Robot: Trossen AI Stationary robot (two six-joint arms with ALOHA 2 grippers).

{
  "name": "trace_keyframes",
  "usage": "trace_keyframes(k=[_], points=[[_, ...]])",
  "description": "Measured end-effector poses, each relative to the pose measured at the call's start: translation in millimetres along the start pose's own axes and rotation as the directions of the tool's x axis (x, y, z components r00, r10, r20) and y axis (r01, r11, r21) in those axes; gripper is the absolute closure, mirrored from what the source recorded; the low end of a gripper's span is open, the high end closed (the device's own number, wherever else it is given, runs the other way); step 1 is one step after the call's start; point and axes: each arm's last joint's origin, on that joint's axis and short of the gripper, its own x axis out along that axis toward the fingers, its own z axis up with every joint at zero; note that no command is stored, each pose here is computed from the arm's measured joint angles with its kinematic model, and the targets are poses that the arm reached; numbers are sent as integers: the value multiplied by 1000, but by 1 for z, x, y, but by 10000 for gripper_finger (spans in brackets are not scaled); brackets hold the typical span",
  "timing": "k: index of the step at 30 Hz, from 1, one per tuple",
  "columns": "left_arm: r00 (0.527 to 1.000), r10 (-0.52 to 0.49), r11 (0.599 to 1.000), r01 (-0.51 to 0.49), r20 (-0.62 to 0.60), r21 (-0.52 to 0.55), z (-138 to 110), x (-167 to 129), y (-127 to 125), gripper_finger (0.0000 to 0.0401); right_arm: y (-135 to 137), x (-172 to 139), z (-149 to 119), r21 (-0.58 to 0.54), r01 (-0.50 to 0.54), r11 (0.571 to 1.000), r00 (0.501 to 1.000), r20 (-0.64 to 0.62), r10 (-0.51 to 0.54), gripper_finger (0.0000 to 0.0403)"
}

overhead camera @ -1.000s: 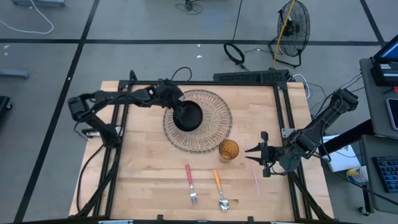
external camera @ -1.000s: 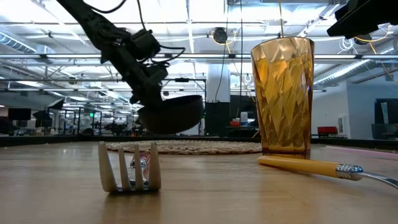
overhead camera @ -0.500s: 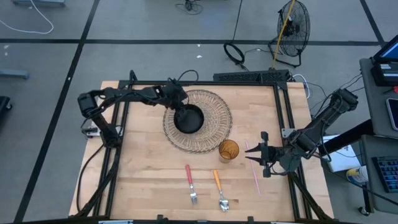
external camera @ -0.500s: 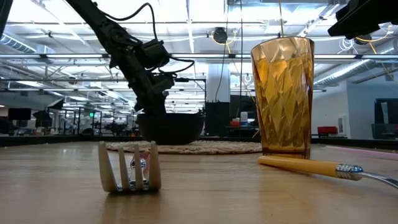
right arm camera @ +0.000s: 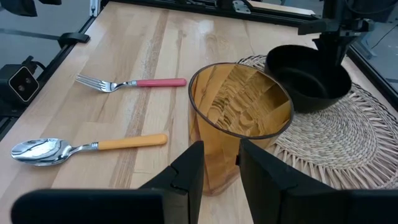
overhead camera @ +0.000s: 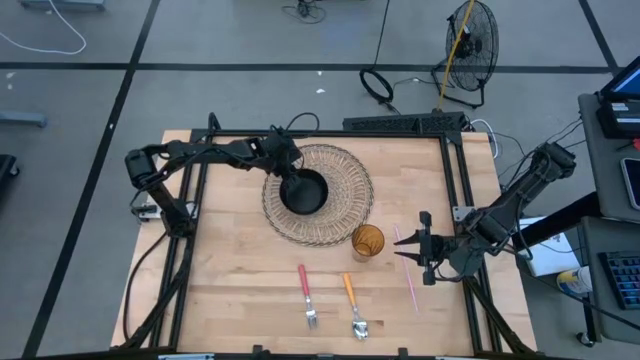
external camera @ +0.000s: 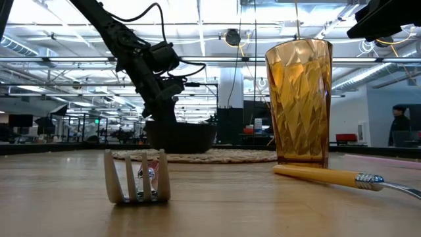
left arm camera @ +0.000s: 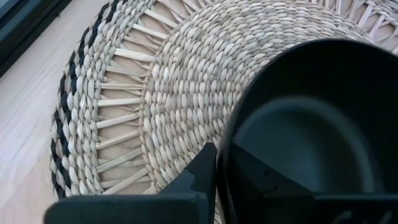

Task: Pick & Place Utensil
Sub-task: Put the black bowl on the woven mat

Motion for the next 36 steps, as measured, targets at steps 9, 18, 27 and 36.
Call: trace_keyframes(k=[9, 18, 27, 36], points=[[1000, 0, 1000, 1, -21, 15, -2, 0, 0, 394, 0, 0, 0, -1, 0, 1000, 1000, -1, 0, 314], [999, 30, 999, -30, -20, 23, -2, 0, 1, 341, 0, 0, 0, 1, 0, 1000, 1000, -1, 0, 314], [998, 49, 998, -48, -44, 28, -4, 0, 2, 307, 0, 0, 0, 0, 0, 1000, 1000, -1, 0, 314], [998, 49, 998, -48, -47, 28, -5, 0, 2, 308, 0, 0, 0, 1, 0, 1000, 1000, -1, 0, 314]])
